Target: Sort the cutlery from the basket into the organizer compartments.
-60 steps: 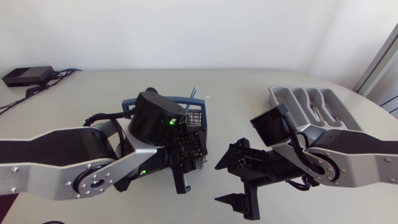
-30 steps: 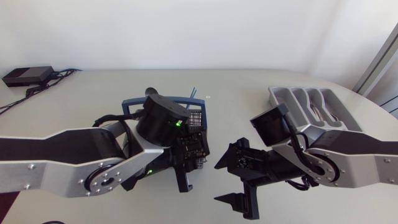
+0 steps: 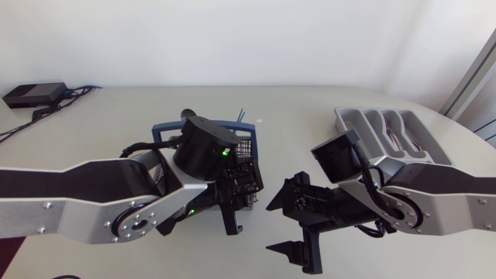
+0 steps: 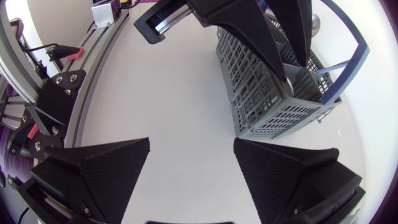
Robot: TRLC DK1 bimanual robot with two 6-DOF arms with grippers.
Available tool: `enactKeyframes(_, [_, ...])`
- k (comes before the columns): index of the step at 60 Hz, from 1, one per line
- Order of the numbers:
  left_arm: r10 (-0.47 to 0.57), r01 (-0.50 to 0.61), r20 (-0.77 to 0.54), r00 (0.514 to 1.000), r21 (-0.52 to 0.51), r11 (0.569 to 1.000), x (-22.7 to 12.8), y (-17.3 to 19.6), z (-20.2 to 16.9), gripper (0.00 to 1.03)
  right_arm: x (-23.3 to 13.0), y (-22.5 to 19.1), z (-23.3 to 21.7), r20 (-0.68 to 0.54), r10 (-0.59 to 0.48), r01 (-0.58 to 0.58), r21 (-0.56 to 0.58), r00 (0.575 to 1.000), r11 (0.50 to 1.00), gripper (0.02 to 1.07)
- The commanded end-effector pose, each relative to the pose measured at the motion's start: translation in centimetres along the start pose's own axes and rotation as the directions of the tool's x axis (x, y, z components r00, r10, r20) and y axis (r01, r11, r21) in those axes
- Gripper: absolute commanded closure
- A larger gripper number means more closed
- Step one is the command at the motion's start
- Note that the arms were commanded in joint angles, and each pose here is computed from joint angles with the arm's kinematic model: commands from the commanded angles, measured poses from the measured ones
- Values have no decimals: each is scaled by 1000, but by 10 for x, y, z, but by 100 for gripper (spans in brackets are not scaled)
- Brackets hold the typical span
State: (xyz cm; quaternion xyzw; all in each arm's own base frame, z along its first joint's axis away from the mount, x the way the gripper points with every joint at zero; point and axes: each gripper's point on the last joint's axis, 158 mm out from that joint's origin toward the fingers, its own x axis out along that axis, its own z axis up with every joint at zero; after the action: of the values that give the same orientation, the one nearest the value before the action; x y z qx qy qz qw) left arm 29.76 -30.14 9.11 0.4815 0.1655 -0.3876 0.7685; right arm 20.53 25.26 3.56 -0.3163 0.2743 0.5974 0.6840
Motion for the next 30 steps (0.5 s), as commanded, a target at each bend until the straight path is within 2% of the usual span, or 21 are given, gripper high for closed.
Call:
enactKeyframes(1, [22,-23,16,1000,18,1000,1,7,11,69,5,11,-11,-21,23,-22,26,1000,999,10])
enactKeyframes(22, [26,-25,-6,1000,45,999,8,8,9,70,5,11,-11,-20,24,-23,25,1000,999,10])
enactKeyframes(30, [22,-20,-28,999,59,998,13,6,6,74,6,11,-12,-21,25,-24,24,999,999,10])
